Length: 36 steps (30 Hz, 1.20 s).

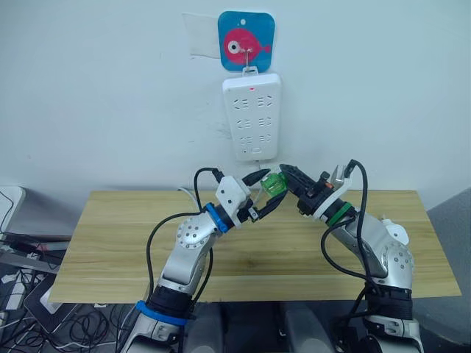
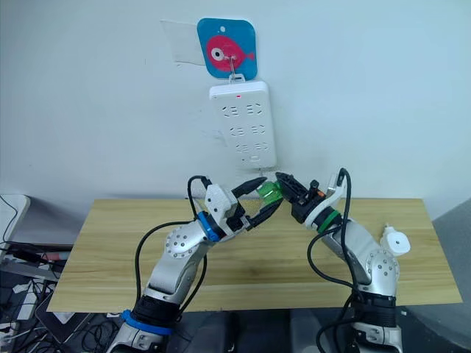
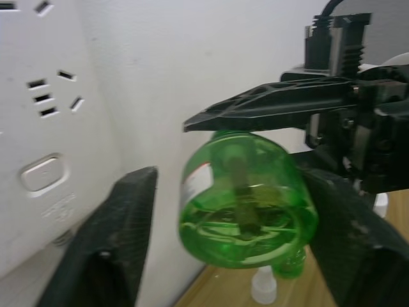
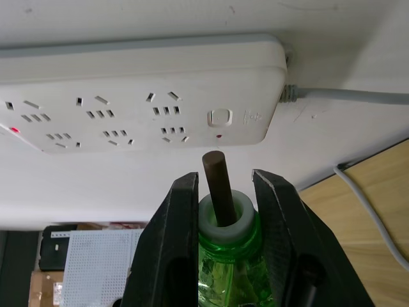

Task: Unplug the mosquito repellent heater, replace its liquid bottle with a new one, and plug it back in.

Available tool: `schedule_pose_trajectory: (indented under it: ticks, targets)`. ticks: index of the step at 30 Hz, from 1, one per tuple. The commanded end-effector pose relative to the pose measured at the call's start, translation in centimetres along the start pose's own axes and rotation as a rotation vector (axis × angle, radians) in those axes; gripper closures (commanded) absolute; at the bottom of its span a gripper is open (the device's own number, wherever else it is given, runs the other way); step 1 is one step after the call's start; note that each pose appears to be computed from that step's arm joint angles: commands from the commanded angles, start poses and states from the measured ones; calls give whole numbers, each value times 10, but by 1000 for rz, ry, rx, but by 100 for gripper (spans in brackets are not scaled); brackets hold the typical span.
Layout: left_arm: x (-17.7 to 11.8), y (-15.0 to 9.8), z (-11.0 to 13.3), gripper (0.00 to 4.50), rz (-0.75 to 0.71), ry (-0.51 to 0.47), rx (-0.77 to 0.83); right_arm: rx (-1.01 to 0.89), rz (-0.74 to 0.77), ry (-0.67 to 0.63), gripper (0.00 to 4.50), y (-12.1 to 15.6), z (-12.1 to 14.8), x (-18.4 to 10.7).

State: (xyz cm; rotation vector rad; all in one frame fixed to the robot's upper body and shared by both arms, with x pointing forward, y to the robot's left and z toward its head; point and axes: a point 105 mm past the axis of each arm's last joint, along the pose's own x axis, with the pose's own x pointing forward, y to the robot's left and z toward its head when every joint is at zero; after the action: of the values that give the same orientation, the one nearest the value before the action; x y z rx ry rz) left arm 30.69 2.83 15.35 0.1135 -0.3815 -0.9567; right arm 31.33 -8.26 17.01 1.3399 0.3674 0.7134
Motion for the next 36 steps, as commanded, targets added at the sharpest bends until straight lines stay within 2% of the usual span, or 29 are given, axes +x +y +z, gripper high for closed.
schedule_pose_trajectory:
  ticks: [1, 9, 12, 17, 19, 21, 23, 26, 29, 31, 36]
  targets:
    - [1, -1, 10, 225, 10, -43, 17, -14, 58, 7, 361, 16, -3, -3]
    - [0, 1, 6, 225, 28, -29, 18, -72, 53, 56, 361, 18, -11, -5]
    - [-1, 2, 6, 225, 27, -27, 19, -140, 23, 100, 264, 15, -12, -8]
    - [-6, 3, 8, 225, 16, -24, 15, -351, -83, 291, 83, 0, -18, -29]
    - [-10, 4, 8, 225, -13, -14, 17, -512, -176, 481, 12, -15, -20, -58]
    - [-15, 5, 5, 225, -36, 2, 19, -661, -253, 674, 2, -22, -16, -90]
    - [-20, 6, 3, 225, -45, 13, 18, -809, -379, 787, 2, -30, 6, -115]
    - [-22, 5, 2, 225, -50, 14, 17, -956, -509, 838, 2, -39, 40, -134]
    - [-23, -2, 0, 225, -71, 13, 32, -1076, -724, 737, 2, -48, 106, -146]
    - [-21, -6, 0, 225, -75, 7, 24, -1134, -848, 688, 2, -57, 140, -154]
    - [-21, -17, 1, 225, -89, -1, 11, -1104, -1039, 615, 2, -78, 181, -166]
